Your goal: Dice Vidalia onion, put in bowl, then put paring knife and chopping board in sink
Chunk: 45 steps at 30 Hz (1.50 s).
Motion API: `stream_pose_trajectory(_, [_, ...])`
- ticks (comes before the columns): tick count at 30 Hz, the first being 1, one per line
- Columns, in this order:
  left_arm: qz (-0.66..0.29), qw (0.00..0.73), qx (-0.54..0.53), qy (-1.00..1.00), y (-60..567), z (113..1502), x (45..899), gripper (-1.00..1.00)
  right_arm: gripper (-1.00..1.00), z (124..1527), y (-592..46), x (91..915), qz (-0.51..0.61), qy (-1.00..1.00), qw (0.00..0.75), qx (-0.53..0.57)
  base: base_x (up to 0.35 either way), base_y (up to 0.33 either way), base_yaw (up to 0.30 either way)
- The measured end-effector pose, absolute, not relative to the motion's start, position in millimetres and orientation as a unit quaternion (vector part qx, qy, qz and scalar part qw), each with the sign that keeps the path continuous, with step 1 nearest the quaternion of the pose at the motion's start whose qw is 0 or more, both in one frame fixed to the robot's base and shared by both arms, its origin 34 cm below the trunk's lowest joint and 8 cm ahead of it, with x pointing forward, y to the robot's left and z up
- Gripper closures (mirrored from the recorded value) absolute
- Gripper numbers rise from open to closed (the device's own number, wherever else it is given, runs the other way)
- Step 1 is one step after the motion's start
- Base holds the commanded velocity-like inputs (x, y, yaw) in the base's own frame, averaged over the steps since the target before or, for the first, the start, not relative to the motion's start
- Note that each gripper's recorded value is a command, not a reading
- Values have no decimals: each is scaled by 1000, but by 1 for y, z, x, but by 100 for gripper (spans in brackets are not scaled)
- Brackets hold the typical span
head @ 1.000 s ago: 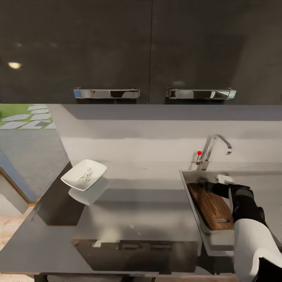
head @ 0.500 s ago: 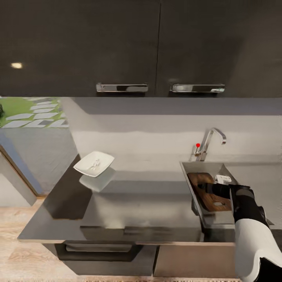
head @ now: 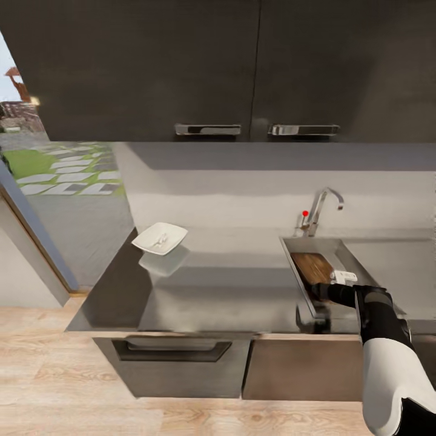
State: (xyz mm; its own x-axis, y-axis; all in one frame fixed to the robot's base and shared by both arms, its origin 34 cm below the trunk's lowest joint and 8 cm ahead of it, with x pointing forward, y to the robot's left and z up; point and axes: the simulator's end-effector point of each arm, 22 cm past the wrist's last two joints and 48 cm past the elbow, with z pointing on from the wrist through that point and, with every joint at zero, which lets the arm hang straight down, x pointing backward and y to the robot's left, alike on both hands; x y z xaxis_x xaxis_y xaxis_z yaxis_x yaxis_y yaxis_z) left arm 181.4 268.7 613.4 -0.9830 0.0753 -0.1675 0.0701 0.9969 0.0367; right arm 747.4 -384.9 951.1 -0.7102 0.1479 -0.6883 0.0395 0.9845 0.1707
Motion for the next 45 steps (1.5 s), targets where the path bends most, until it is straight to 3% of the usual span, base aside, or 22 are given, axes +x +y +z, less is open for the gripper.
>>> stream_pose_trajectory(35, [15, 85, 37, 996, 268, 613, 182, -100, -100, 943, -378, 751, 67, 918, 391, 29, -297, 109, 0])
stream_pose_trajectory(42, [18, 86, 36, 995, 269, 613, 184, -100, -100, 843, -328, 724, 64, 917, 394, -26, -76, 23, 0])
stream_pose_trajectory(45, [38, 111, 31, 993, 272, 615, 206, -100, -100, 769, -314, 656, 11, 919, 395, -13, -5, 1, 0])
